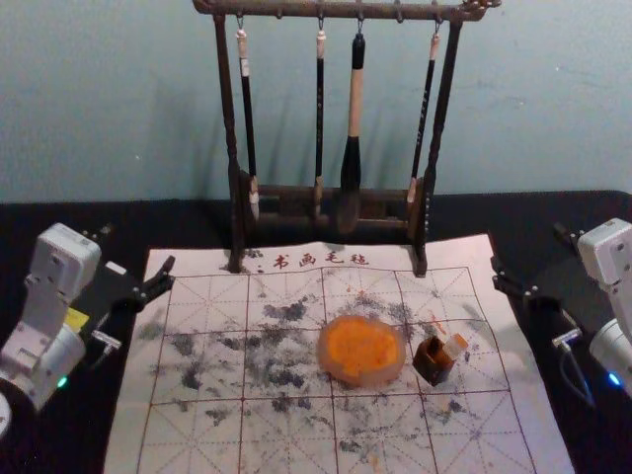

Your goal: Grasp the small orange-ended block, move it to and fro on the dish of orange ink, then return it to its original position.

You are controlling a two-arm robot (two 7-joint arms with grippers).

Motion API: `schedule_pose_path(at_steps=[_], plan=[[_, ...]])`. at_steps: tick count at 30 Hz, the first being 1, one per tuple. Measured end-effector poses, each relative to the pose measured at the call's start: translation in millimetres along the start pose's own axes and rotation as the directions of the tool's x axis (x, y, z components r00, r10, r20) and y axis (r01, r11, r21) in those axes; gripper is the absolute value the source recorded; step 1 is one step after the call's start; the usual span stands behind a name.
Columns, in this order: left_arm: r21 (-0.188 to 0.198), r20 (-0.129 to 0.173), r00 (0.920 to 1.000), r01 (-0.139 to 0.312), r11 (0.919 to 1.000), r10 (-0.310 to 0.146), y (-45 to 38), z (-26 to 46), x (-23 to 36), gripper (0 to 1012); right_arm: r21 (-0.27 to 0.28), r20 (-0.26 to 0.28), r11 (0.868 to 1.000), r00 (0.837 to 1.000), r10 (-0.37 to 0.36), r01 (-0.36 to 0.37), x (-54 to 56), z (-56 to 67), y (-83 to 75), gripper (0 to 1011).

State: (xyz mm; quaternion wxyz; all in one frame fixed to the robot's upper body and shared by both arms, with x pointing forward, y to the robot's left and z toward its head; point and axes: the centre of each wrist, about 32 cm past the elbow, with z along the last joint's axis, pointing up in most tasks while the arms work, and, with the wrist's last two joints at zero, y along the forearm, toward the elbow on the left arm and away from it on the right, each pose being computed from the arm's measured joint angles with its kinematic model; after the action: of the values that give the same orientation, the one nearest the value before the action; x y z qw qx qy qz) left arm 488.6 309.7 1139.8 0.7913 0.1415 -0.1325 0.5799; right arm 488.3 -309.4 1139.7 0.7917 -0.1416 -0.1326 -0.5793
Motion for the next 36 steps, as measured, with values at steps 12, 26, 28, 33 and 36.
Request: schedule_pose_path(at_steps=[12,26,28,33,36], plan=[[0.000,0.000,1.0000,0.000,1.0000,0.000,0.0,0.0,0.0,1001,0.000,-0.001,1.000,1.000,-0.001,0.001,0.3,0.0,0.2,1002],[0.000,0.000,1.0000,0.000,1.0000,0.000,0.0,0.0,0.0,1001,0.000,-0.001,1.000,1.000,-0.002,0.001,0.3,0.0,0.2,1002],[0.000,0.000,1.0000,0.000,1.0000,0.000,0.0,0.0,0.0,1001,0.000,0.000,1.000,1.000,-0.001,0.001,0.4,0.0,0.2,1002],[0.000,0.000,1.0000,0.000,1.0000,0.000,0.0,0.0,0.0,1001,0.000,0.000,1.000,1.000,-0.001,0.001,0.4,0.0,0.2,1002],[0.000,0.000,1.0000,0.000,1.0000,0.000,0.0,0.0,0.0,1001,0.000,0.000,1.000,1.000,-0.001,0.001,0.3,0.0,0.2,1002]])
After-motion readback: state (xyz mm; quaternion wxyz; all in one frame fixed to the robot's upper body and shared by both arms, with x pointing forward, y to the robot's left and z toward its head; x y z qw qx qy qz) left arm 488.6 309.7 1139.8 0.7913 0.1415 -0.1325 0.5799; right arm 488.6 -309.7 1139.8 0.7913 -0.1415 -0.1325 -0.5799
